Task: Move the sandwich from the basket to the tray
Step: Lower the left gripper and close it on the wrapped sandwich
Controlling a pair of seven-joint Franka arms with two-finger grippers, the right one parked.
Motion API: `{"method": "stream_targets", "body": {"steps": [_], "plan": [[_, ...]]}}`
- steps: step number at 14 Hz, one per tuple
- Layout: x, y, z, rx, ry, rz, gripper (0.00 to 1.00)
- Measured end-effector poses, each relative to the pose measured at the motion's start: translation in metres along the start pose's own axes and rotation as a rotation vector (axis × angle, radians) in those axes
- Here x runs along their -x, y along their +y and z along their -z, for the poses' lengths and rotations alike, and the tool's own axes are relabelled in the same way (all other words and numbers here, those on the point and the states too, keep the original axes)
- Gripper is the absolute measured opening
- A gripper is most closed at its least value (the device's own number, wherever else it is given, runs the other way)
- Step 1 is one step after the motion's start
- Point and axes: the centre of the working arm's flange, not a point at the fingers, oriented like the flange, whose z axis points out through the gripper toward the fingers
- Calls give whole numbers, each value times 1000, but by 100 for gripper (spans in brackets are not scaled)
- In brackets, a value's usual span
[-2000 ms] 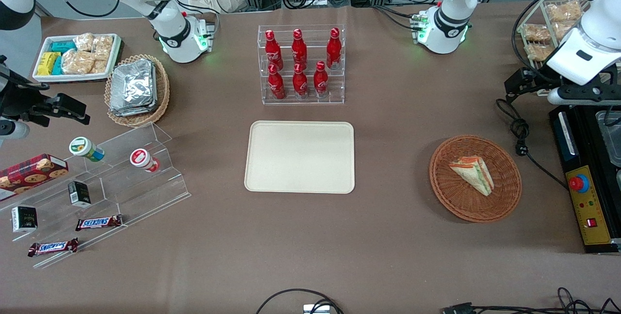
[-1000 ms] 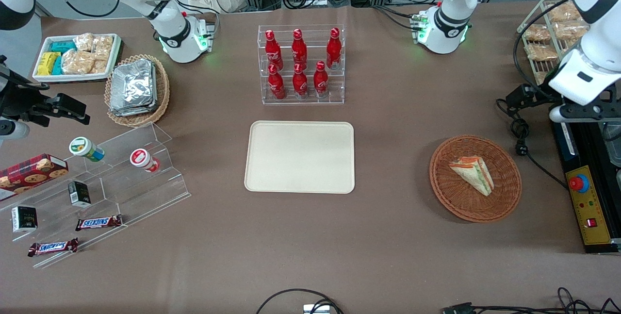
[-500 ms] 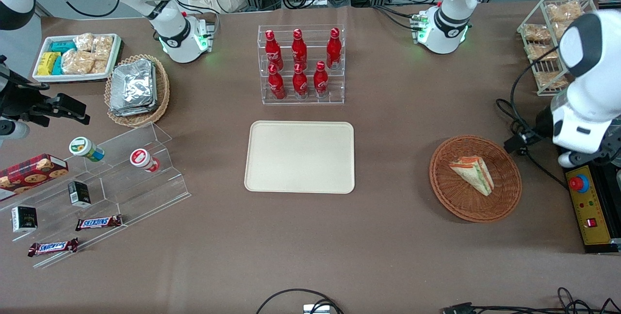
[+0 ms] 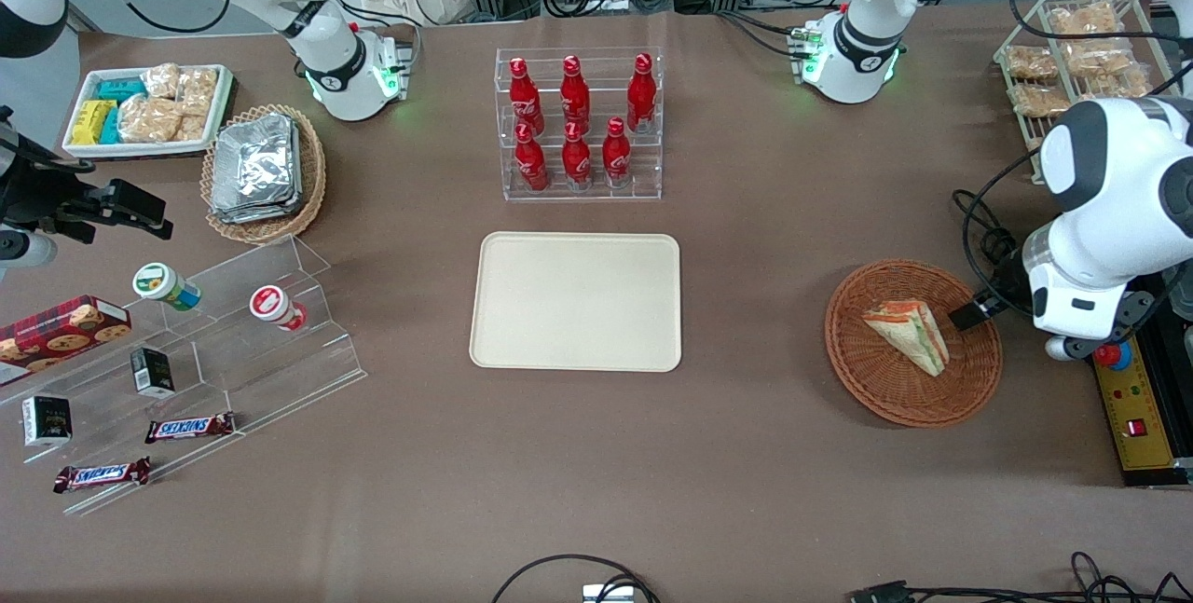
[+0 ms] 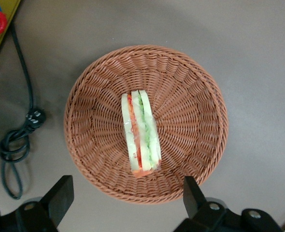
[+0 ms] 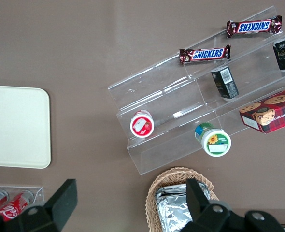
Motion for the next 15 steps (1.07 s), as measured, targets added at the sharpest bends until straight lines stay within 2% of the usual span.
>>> {"method": "stream_targets", "body": {"steps": [8, 11, 15], "plan": [[6, 2, -70, 20, -15, 60, 100], [7, 5, -93, 46, 0, 66, 100], [12, 5, -120, 56, -7, 79, 100]]}}
